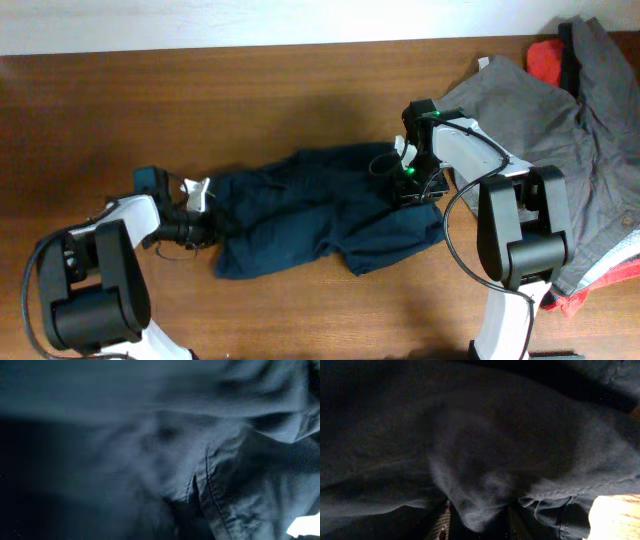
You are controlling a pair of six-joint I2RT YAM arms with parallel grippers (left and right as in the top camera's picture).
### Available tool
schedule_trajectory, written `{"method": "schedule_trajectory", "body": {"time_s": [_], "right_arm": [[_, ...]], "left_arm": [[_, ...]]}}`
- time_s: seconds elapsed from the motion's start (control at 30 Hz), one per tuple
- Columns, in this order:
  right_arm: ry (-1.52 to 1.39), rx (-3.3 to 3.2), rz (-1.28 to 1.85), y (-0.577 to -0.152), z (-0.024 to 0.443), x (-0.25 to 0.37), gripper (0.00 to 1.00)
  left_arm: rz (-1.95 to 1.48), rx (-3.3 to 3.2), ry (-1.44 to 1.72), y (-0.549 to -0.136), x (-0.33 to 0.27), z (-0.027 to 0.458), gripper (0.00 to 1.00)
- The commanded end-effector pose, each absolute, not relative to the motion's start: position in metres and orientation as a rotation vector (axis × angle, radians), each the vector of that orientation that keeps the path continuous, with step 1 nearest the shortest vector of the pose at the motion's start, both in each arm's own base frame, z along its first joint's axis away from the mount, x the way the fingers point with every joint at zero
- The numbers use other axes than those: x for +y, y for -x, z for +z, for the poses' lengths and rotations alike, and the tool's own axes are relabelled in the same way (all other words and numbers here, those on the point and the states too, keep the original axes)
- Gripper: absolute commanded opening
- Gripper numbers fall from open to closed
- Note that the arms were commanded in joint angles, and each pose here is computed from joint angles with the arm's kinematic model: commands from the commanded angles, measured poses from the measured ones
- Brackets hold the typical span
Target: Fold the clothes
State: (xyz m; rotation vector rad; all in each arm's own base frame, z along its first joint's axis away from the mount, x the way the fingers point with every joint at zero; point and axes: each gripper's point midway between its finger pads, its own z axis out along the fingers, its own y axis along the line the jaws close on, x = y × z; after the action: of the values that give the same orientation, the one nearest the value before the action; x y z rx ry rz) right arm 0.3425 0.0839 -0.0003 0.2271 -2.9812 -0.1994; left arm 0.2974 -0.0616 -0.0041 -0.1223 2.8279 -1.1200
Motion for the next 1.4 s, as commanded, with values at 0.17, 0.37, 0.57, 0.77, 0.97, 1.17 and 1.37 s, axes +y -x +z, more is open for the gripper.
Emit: {"method": "schedule_trajectory", "body": {"time_s": [0.17,0.37,0.57,0.77,0.97,1.17,1.37], "right_arm": [[-0.188,-2.893,-0.094,-0.322,-0.030,0.065,0.41],[-0.188,-2.897,-0.094,-0.323,-0.029,0.065,0.41],[-0.195,-2.942,-0.100,-0.342,-0.008,0.068,0.41],[-0.213,-3.081,-0.108,-0.386,0.061,0.074,0.41],[-0.360,-3.160,-0.404,-0.401,0.137,0.117,0.41],[-0.641,-3.009,-0.913,-0.380,0.148,0.218,0.42],[-0.786,-3.031,-1.042,-0.380,0.132,0.286,0.41]], "left_arm": [[-1.145,2.808,0.026,-0.297,-0.067,-0.008,0.00],[-1.003,2.855,0.075,-0.308,-0.041,-0.005,0.00],[-0.859,2.789,0.292,-0.330,0.009,0.019,0.00],[-0.740,2.753,0.311,-0.333,0.022,0.048,0.00],[-0.675,2.681,0.295,-0.334,0.025,0.083,0.00],[-0.646,2.608,0.302,-0.334,0.025,0.124,0.00],[-0.643,2.603,0.299,-0.328,0.023,0.134,0.00]]}}
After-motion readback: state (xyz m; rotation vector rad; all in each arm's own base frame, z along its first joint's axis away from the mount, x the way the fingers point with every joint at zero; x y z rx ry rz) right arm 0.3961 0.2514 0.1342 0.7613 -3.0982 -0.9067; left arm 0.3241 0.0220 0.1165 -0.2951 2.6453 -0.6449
